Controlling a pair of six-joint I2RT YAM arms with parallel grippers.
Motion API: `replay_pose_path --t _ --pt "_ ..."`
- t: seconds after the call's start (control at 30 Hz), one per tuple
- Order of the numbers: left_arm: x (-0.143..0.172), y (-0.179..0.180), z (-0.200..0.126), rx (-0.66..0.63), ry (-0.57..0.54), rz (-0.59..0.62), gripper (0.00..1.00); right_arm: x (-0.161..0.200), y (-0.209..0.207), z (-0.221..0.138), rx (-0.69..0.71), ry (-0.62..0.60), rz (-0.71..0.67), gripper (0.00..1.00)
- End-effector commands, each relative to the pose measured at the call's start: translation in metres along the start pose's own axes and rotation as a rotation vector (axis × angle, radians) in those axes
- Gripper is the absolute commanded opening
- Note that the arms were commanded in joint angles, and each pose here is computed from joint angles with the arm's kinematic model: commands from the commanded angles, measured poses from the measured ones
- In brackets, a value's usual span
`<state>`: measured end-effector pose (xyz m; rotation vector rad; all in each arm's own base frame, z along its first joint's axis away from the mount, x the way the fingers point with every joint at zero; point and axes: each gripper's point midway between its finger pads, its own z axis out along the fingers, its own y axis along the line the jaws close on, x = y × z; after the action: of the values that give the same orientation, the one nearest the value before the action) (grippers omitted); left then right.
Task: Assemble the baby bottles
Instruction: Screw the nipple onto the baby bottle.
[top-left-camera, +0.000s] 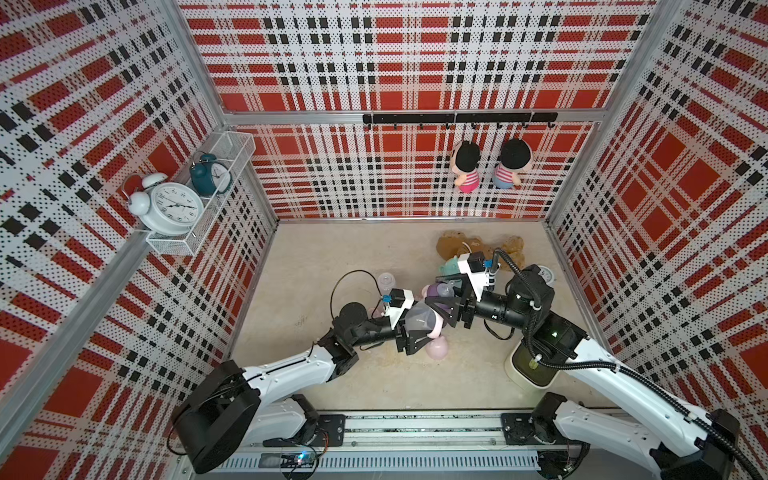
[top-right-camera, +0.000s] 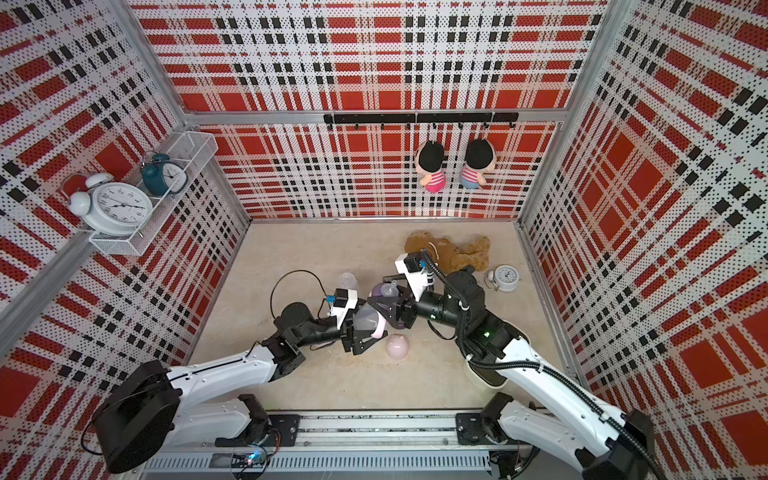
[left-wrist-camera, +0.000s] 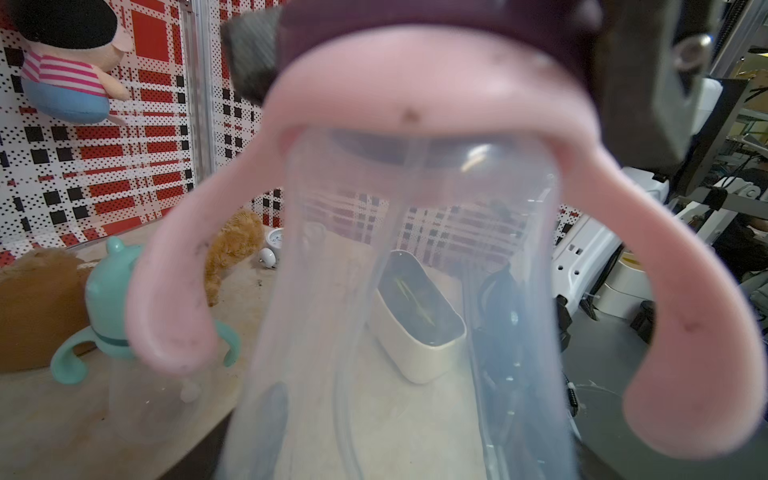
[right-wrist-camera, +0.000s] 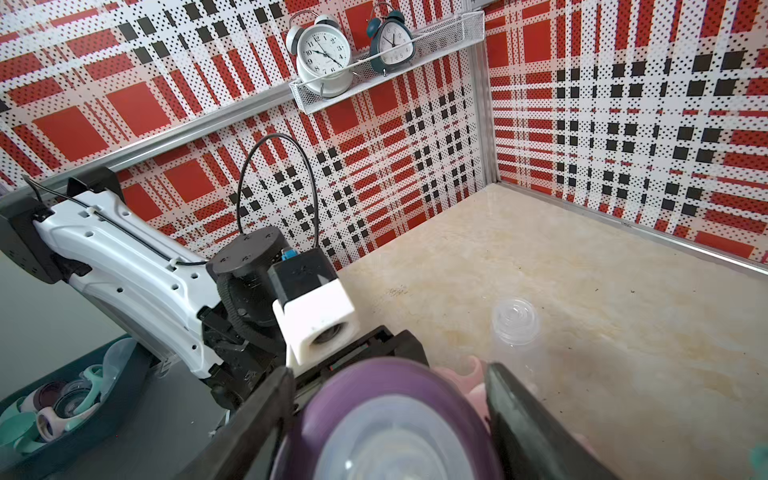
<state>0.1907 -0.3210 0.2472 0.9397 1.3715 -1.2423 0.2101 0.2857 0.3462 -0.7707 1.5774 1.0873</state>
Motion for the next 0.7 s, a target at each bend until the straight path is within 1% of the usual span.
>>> replay_pose_path --t 0.0,0.1,0.17,0.3,0.37,0.47,0.5,0.53,0.57,0.63,0.67 --pt "-0.015 -0.006 -0.001 0.032 -0.054 0.04 0.0 -0.01 0.002 -0.002 -0.009 -0.04 -0.027 0.72" --pt "-0.014 -0.005 0.0 0.031 -0.051 0.039 0.0 -0.013 0.001 -0.004 0.003 -0.053 -0.029 0.73" --pt "-0.013 -0.004 0.0 0.026 -0.048 0.036 0.0 -0.014 -0.001 -0.005 0.015 -0.06 -0.029 0.71" --pt "-0.012 0.005 0.0 -0.029 -0.056 0.027 0.0 -0.015 -0.008 -0.004 0.052 -0.059 -0.009 0.56" --pt "-0.011 0.02 -0.002 -0.124 -0.061 0.028 0.0 -0.015 -0.018 -0.003 0.106 -0.052 0.023 0.47" --pt "-0.01 0.043 -0.007 -0.325 -0.071 0.07 0.0 -0.01 -0.032 0.003 0.172 -0.022 0.098 0.35" --pt "-0.012 0.047 -0.009 -0.384 -0.08 0.086 0.0 -0.008 -0.037 0.004 0.198 -0.011 0.129 0.3" --pt "-0.012 0.051 -0.012 -0.428 -0.084 0.097 0.0 -0.007 -0.04 0.004 0.219 -0.009 0.152 0.28" --pt "-0.013 0.054 -0.013 -0.467 -0.09 0.103 0.0 -0.006 -0.044 0.004 0.239 -0.009 0.175 0.26" --pt "-0.014 0.058 -0.017 -0.516 -0.104 0.104 0.0 -0.007 -0.048 0.0 0.282 -0.022 0.218 0.27" --pt "-0.016 0.059 -0.02 -0.54 -0.114 0.105 0.0 -0.007 -0.052 -0.002 0.306 -0.033 0.243 0.33"
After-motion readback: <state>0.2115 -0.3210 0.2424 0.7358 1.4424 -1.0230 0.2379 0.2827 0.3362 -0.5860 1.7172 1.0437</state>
